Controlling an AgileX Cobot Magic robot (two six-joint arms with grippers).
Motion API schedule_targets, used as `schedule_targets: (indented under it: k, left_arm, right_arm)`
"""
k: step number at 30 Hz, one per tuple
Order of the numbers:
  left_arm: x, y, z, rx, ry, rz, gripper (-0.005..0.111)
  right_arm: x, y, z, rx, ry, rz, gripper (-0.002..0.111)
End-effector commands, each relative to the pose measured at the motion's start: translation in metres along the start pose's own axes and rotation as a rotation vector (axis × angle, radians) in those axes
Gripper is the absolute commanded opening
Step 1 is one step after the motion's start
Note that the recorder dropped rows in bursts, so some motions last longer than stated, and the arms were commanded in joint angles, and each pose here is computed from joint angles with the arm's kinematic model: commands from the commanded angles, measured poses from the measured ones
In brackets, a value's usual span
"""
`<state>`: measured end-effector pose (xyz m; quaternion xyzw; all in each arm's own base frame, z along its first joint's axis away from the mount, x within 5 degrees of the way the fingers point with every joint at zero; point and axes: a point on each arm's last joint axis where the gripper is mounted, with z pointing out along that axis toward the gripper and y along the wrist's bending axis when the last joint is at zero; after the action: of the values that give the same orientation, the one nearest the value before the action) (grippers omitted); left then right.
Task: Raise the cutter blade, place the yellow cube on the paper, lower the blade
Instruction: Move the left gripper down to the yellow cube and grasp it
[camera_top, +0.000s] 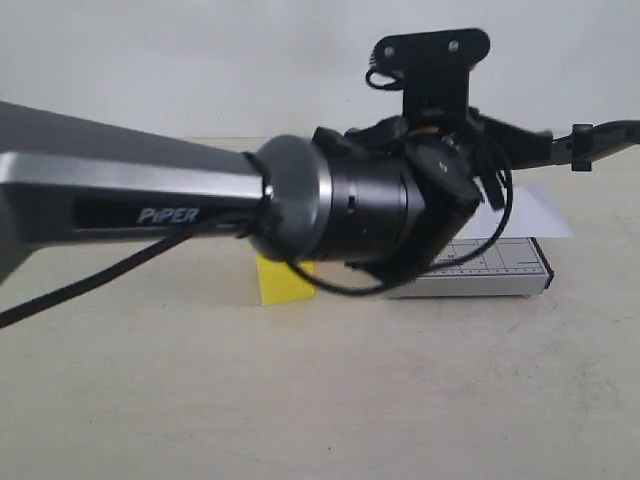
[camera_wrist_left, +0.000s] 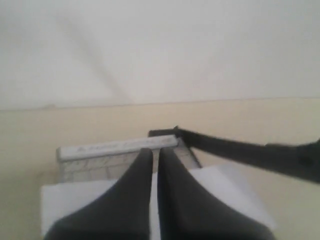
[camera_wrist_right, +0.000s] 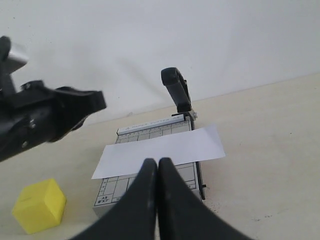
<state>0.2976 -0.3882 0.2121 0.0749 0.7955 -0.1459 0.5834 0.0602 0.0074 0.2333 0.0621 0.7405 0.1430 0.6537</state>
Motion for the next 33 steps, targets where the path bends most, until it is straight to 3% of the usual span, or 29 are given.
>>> schedule_targets:
  k: [1,3,8,10,18,20,21,24,29,31,33]
  left_arm:
    - [0.01,0.025,-0.052,-0.117,0.015,0.038,0.004]
    - [0.015,0.041,-0.068,-0.165,0.041,0.041,0.004]
    - [0.037,0.093,-0.097,-0.457,0.132,-0.014,0.004]
    - [0.043,0.104,-0.1,-0.52,0.146,-0.004,0.004]
    - [0.047,0.107,-0.1,-0.502,0.176,0.059,0.005]
    - [0.047,0.102,-0.096,-0.442,0.159,0.098,0.008]
    - [0.049,0.1,-0.093,-0.408,0.154,0.123,0.013]
    - [0.054,0.095,-0.085,-0.324,0.153,0.168,0.04]
    - [0.069,0.11,-0.078,-0.453,0.164,-0.075,0.096]
    - [0.075,0.117,-0.073,-0.488,0.187,-0.159,0.106]
    - [0.08,0.123,-0.065,-0.48,0.225,-0.172,0.106]
  right_arm:
    - [-0.003,0.001,-0.001,-0.006,-0.019,0.002,0.0]
    - [-0.003,0.001,-0.001,-0.006,-0.019,0.002,0.0]
    - [-0.003,0.001,-0.001,-0.006,-0.019,0.002,0.0]
    - [-0.003,0.001,-0.001,-0.006,-0.019,0.002,0.0]
    - [-0.003,0.001,-0.001,-0.006,-0.019,0.002,0.0]
    - [-0.003,0.001,-0.001,-0.006,-0.019,0.002,0.0]
    - [-0.003,0.001,-0.001,-0.006,-0.019,0.002,0.0]
    - [-0.003,0.001,-0.001,-0.006,-0.019,0.002,0.0]
    - [-0.003,0.001,-0.001,-0.006,-0.019,0.002,0.0]
    - [-0.003,0.001,-0.001,-0.006,-0.019,0.002,0.0]
    - [-0.003,0.001,-0.001,-0.006,-0.019,0.002,0.0]
